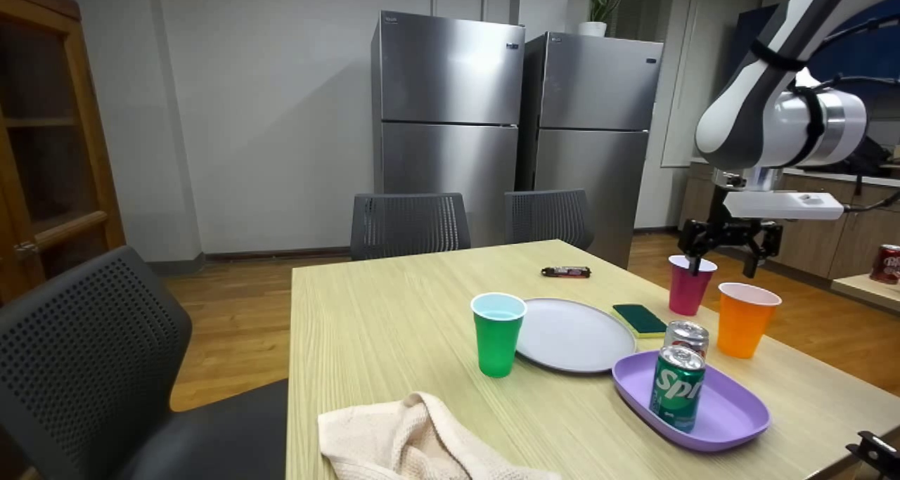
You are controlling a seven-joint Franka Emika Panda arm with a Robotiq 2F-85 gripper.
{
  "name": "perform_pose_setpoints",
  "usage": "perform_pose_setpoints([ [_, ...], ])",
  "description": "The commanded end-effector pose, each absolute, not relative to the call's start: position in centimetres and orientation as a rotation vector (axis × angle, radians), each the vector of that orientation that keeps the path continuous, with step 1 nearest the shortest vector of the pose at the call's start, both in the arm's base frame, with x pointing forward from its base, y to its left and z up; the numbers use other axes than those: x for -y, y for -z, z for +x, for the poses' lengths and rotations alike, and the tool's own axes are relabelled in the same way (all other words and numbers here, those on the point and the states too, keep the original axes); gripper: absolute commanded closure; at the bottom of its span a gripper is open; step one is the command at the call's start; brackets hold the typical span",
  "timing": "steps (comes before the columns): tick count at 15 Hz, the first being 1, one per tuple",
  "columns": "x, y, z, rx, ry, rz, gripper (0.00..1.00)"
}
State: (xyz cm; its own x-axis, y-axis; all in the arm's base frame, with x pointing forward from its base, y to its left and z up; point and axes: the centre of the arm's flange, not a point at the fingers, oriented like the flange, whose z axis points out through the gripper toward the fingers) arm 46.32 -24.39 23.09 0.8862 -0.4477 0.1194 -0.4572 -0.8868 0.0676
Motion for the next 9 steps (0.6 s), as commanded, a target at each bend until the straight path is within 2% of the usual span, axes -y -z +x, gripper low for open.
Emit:
perform_pose_setpoints([
  [1, 26.1, -22.4, 47.3, 0.729, -0.173, 2.961, 0.00],
  [9, 27.1, -19.6, 48.0, 0.750, -0.184, 2.960, 0.00],
])
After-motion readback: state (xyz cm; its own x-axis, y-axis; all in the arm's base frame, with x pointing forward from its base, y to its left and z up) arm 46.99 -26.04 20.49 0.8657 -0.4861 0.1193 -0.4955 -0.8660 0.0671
